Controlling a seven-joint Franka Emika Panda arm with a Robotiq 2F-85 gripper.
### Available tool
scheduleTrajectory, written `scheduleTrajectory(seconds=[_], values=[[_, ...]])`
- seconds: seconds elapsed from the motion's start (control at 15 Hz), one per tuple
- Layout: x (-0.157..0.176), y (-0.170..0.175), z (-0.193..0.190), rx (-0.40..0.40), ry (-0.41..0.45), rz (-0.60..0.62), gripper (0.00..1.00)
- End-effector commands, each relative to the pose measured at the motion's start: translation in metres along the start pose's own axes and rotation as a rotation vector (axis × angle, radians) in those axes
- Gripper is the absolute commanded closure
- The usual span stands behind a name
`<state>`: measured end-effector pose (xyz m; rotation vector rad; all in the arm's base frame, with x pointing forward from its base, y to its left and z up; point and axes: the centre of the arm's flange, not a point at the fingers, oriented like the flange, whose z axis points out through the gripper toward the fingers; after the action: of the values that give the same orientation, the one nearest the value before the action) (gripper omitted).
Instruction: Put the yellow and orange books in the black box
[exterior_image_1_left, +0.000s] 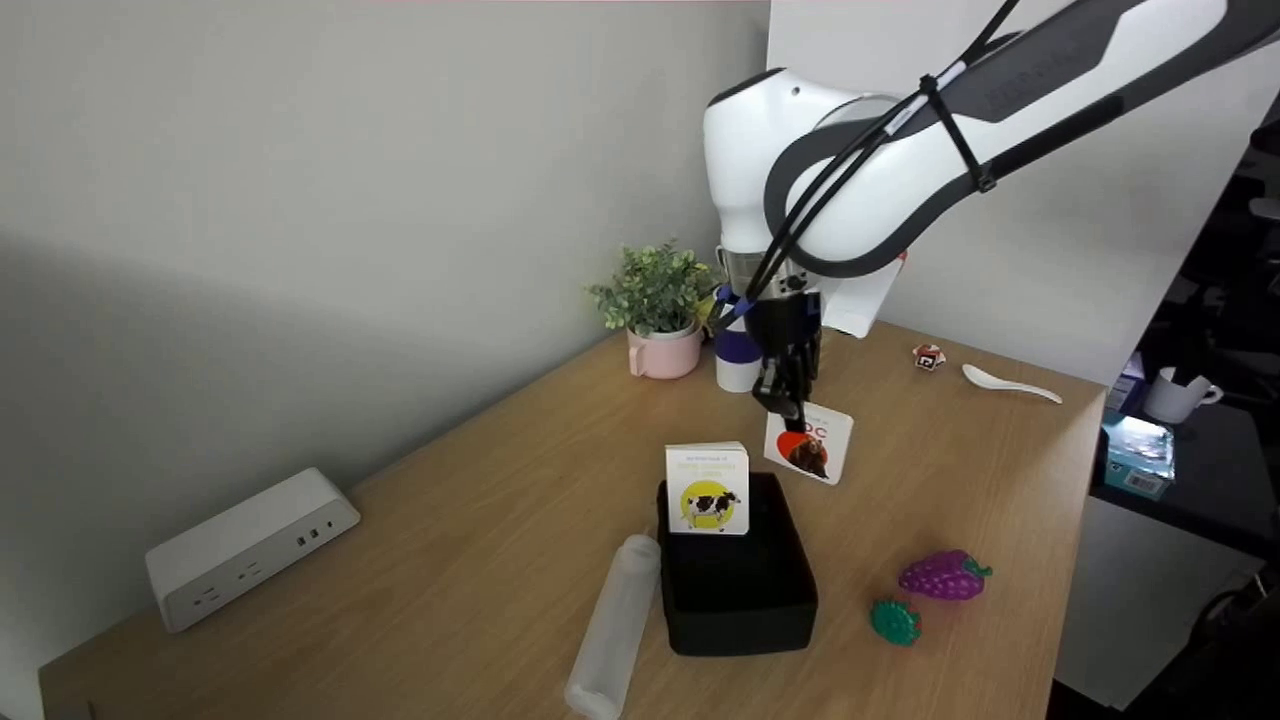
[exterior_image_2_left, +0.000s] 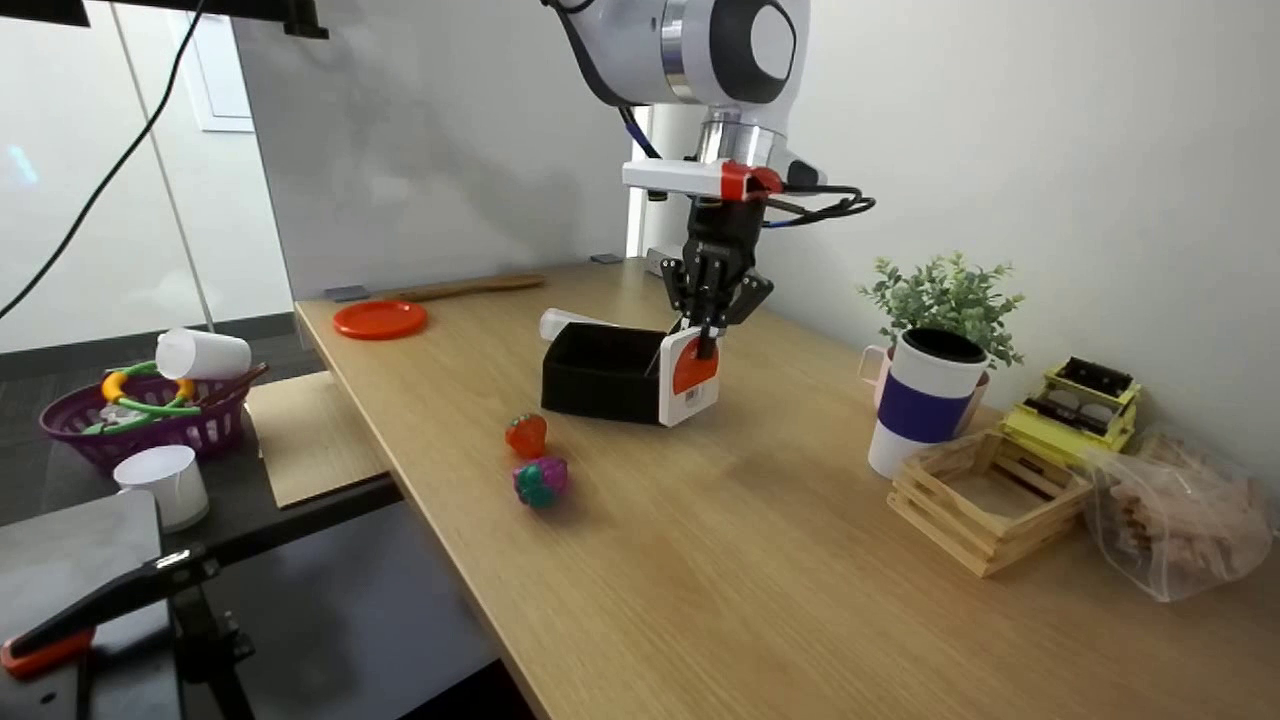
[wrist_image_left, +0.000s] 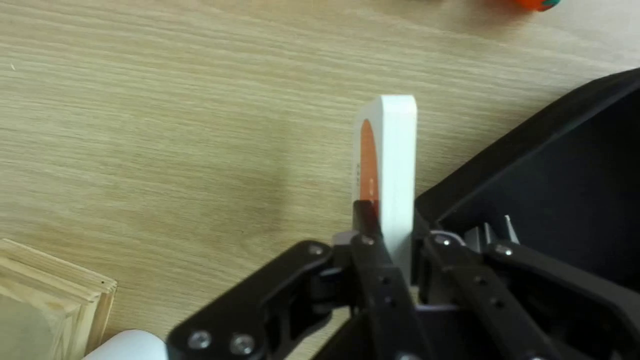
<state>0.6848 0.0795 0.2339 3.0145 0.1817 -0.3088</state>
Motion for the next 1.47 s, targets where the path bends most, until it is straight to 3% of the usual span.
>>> scheduleTrajectory(seconds=[0.0, 0.33, 0.67, 1.13, 1.4], values=[[-0.031, -0.011, -0.016, -0.038, -0.037, -0.057, 0.96], [-0.051, -0.037, -0.033, -0.082, -0.092, -0.123, 0.96], [-0.06, -0.058, -0.04, -0.094, -0.127, -0.27, 0.96], [-0.034, -0.059, -0.022, -0.125, -0.026, -0.419, 0.96], [-0.014, -0.061, -0.007, -0.072, 0.078, -0.548, 0.96]])
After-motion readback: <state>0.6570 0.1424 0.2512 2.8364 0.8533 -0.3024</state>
